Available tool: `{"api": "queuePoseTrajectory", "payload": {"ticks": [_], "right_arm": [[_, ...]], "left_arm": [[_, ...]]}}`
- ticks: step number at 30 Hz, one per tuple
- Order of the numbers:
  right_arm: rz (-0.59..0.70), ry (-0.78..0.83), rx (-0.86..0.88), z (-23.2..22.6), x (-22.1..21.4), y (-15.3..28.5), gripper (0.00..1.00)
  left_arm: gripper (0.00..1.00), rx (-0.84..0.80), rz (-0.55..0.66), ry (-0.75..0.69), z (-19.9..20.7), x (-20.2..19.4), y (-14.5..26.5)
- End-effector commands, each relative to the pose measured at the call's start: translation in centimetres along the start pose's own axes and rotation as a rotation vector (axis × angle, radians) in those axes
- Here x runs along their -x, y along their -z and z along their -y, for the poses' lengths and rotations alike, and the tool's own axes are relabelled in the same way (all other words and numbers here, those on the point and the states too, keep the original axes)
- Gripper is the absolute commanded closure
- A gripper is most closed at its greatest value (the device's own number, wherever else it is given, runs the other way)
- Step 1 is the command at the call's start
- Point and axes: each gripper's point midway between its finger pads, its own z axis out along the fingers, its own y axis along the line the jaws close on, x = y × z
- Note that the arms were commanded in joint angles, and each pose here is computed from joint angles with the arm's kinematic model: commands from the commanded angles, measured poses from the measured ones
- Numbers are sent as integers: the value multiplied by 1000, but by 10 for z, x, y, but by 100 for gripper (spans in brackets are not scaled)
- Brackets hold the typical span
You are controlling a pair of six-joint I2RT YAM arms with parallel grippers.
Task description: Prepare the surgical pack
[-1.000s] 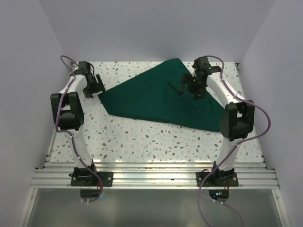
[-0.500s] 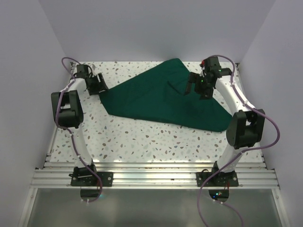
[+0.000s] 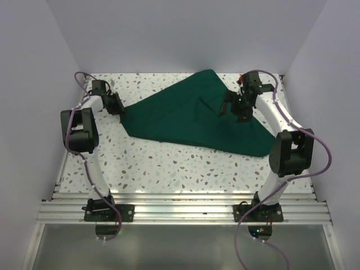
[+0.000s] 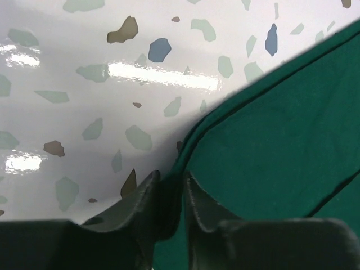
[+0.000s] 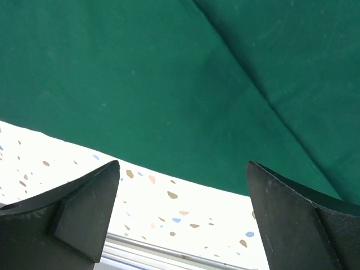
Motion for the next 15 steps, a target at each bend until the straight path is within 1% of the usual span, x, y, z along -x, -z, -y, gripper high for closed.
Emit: {"api": "queuePoseTrajectory", "payload": {"ticks": [1, 2, 4, 8, 10, 11, 13, 14, 15], "right_arm": [[-18, 1, -7, 3, -7, 0, 2], [-18, 0, -29, 7, -8, 0, 2], [-19, -4, -60, 14, -8, 3, 2], [-1, -13, -104, 23, 0, 8, 2], [-19, -35, -187, 40, 0, 7, 2], [-8, -77, -213, 50, 7, 10, 2], [-1, -125, -241, 66, 11, 11, 3], [3, -167, -266, 82, 11, 9, 4], [21, -172, -284, 87, 14, 7, 4]], "left_arm": [[79, 28, -87, 22, -3, -27, 5], [88, 39, -90, 25, -4, -27, 8], [100, 76, -90, 37, -8, -27, 13], [100, 156, -106, 65, -15, -33, 33], [100, 188, -102, 74, -18, -35, 41], [100, 188, -86, 75, -15, -32, 48], [100, 205, -94, 92, -15, -38, 56], [100, 207, -80, 93, -13, -35, 63], [100, 214, -84, 101, -14, -39, 65]]}}
